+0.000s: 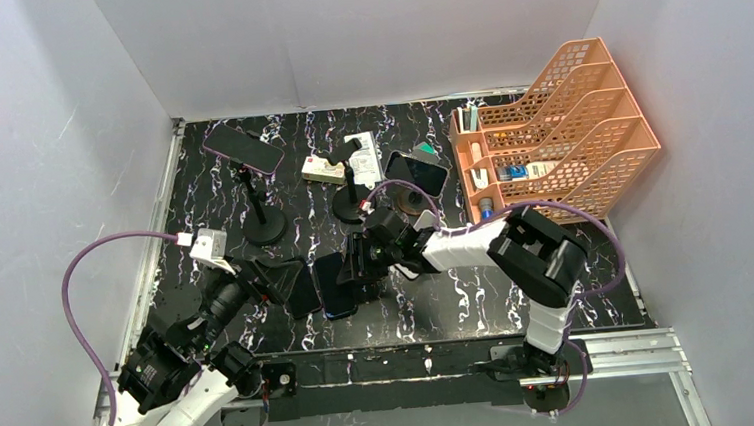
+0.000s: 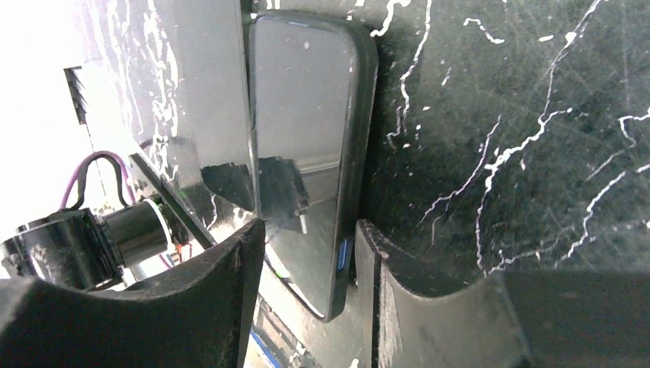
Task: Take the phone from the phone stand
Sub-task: Place the phone at the center of the board, then pick up the phone stand at the center of the board, then place the phone stand at the center of the board, then remove the phone from the phone stand.
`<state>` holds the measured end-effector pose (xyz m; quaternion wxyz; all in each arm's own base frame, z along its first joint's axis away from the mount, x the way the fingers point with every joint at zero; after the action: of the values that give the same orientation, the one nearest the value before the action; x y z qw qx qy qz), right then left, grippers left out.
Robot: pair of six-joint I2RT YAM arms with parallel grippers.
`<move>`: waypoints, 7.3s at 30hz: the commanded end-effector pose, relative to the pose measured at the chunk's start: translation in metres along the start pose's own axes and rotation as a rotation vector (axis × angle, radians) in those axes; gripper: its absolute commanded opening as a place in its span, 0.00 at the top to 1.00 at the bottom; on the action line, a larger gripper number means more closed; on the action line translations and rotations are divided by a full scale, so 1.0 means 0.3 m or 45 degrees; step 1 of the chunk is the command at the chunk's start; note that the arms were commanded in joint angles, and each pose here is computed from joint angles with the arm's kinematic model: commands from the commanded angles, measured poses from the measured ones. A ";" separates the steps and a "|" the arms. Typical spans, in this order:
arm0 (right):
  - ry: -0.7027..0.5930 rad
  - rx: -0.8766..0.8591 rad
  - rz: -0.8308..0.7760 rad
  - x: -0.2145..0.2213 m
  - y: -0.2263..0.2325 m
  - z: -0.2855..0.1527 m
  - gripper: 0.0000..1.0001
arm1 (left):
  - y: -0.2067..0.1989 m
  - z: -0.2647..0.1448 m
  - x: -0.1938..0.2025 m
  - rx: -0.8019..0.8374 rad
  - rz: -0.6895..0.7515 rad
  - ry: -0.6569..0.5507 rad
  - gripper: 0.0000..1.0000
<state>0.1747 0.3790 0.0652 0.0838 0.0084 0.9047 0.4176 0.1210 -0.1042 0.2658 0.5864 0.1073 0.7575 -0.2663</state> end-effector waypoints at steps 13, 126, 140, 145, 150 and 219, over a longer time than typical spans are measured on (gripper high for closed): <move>-0.531 0.041 -0.324 -0.113 0.172 -0.496 0.39 | 0.002 0.007 0.014 0.002 0.006 0.018 0.20; -1.351 -0.294 -0.354 -1.328 0.161 -0.725 0.99 | -0.019 0.086 0.038 0.087 0.116 0.016 0.21; -1.063 -0.277 -0.297 -1.352 -0.002 -0.464 0.99 | -0.024 0.089 0.038 0.100 0.125 0.020 0.21; -1.036 -0.231 -0.279 -1.326 -0.061 -0.432 0.99 | -0.025 0.089 0.041 0.105 0.126 0.025 0.21; -0.990 -0.178 -0.268 -1.304 -0.113 -0.406 0.99 | -0.026 0.085 0.035 0.106 0.125 0.012 0.21; -0.967 -0.289 -0.129 -0.643 -0.238 -0.731 0.31 | -0.023 0.066 0.025 0.097 0.110 -0.010 0.21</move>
<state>0.3314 0.1482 0.1913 0.4179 0.1374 0.7633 0.4732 0.1342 -0.1239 0.2492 0.5795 0.1613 0.7537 -0.2649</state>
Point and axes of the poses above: each gripper's point midway between its finger pads, its own z axis out along the fingers, its own y axis along the line the jaws close on, x = y × z, the point moved 4 cm from there along -z, back along the fingers, and after that the axes turned 11 degrees about z, right-handed, at the moved point
